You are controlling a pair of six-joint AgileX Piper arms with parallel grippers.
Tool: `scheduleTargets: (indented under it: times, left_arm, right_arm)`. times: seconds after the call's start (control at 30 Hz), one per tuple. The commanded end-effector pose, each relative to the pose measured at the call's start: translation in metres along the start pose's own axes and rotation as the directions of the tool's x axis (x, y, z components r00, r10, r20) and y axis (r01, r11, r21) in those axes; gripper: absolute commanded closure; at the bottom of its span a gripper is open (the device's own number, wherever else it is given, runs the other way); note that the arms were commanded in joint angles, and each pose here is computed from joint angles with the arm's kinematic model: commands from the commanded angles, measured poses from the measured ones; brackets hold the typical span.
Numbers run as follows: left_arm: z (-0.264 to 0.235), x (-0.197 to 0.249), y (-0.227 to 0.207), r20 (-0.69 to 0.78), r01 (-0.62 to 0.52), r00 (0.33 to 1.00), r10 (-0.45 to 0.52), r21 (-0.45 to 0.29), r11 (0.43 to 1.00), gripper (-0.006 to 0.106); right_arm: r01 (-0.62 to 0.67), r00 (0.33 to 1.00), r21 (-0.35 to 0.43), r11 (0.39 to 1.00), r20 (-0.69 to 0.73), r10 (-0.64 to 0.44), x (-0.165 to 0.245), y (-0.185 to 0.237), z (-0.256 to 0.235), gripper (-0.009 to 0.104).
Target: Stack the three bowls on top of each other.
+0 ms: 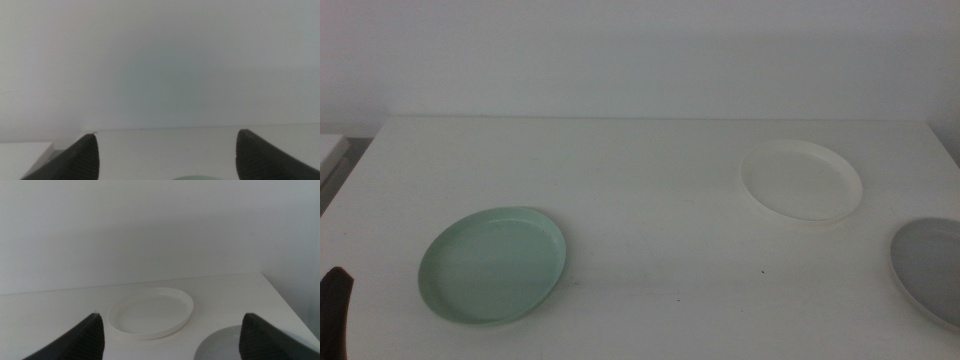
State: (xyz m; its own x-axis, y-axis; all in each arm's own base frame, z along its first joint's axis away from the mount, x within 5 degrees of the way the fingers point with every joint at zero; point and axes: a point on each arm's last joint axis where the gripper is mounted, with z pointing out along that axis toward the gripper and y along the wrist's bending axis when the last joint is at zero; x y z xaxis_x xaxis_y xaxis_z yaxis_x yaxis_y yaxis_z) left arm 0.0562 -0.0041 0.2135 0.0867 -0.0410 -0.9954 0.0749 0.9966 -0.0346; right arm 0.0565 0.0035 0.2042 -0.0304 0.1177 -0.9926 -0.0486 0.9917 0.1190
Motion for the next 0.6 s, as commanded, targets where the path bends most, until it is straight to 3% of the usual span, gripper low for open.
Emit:
scheduleTargets:
  times: [0.0, 0.27, 0.5, 0.57]
  left_arm:
    - [0.000, -0.001, 0.000, 0.015, 0.000, 1.000, 0.000, 0.000, 1.000, 0.007]
    - [0.000, -0.001, 0.000, 0.015, 0.000, 1.000, 0.000, 0.000, 1.000, 0.007]
    - [0.000, -0.001, 0.000, 0.015, 0.000, 1.000, 0.000, 0.000, 1.000, 0.007]
    - [0.000, -0.001, 0.000, 0.015, 0.000, 1.000, 0.000, 0.000, 1.000, 0.007]
  right_arm:
    - [0.010, 1.000, 0.005, 1.000, 0.007, -0.010, 0.000, 0.000, 0.000, 0.004]
    - [0.051, 0.999, 0.008, 0.999, 0.007, -0.051, 0.000, -0.001, 0.000, 0.004]
    - [-0.004, 1.000, 0.006, 1.000, 0.011, 0.004, -0.001, 0.000, 0.000, 0.004]
    - [-0.041, 0.998, 0.000, 0.999, 0.044, 0.041, -0.019, 0.002, -0.001, 0.004]
